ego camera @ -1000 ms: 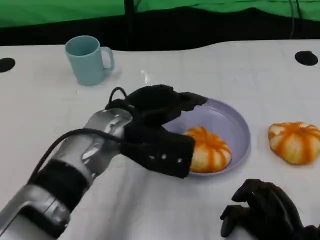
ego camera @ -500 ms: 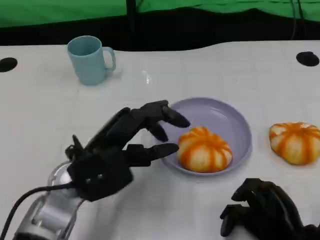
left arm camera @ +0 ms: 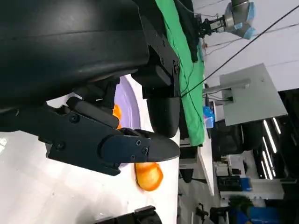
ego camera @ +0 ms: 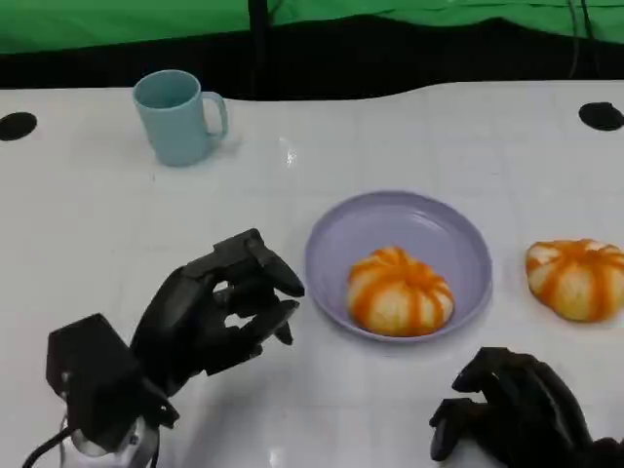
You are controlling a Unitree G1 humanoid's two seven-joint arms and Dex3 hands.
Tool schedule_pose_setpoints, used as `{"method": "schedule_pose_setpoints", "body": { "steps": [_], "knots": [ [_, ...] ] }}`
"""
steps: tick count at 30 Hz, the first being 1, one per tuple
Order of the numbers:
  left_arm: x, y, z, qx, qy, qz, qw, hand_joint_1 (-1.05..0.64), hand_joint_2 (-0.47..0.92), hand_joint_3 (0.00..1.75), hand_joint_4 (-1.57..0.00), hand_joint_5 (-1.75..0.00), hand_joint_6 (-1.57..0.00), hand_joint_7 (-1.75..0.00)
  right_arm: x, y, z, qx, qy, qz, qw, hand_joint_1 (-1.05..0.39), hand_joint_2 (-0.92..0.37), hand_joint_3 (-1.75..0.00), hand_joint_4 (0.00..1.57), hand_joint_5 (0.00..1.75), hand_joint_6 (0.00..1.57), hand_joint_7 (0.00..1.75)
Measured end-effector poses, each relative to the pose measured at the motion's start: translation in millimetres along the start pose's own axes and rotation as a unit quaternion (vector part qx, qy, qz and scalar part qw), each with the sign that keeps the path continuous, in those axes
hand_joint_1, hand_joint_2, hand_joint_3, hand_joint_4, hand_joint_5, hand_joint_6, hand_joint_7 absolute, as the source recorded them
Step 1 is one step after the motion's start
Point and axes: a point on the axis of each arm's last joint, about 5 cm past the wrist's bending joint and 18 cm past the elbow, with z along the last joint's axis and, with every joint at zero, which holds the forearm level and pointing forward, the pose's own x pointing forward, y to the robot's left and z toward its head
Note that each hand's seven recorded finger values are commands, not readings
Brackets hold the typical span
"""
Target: Grasp the bread from the table and place it into the plate.
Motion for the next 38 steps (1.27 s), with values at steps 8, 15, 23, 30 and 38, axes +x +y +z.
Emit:
{"method": "schedule_pose_setpoints", "body": {
  "steps": [8,15,23,30,38],
  "knots": [
    [-38.1,-8.9,-23.5,-0.198,0.028,0.034,0.979,-0.63,0.92,0.22,-0.81,-1.75,-0.59,-1.74,0.4,0.3,-0.2,0.0,0.0,0.001,1.0,-1.04,-0.72,0.0,1.57,0.74,1.57,0.37],
    [-45.7,-7.9,-23.4,-0.248,0.04,0.03,0.968,-0.64,0.92,0.19,-0.83,-1.75,-0.61,-1.75,-0.2,0.8,-0.1,0.0,-0.001,0.0,1.0,-1.02,-0.72,0.0,1.57,0.73,1.57,0.36],
    [-52.0,-5.6,-25.9,-0.263,0.043,0.014,0.964,-0.63,0.92,0.17,-0.84,-1.75,-0.61,-1.75,-0.3,0.7,-0.2,0.003,-0.001,0.0,1.0,-1.03,-0.71,0.0,1.57,0.73,1.57,0.35],
    [-52.5,-5.4,-27.7,-0.27,0.047,0.011,0.962,-0.63,0.92,0.17,-0.84,-1.75,-0.62,-1.75,-0.4,0.4,-0.1,0.003,-0.002,0.0,1.0,-1.02,-0.72,0.0,1.57,0.72,1.57,0.35],
    [-51.7,-4.5,-29.6,-0.267,0.054,0.008,0.962,-0.64,0.92,0.16,-0.85,-1.75,-0.62,-1.75,-0.2,-0.3,0.3,0.002,-0.001,-0.001,1.0,-1.04,-0.72,0.0,1.57,0.73,1.57,0.36]
  ]
}}
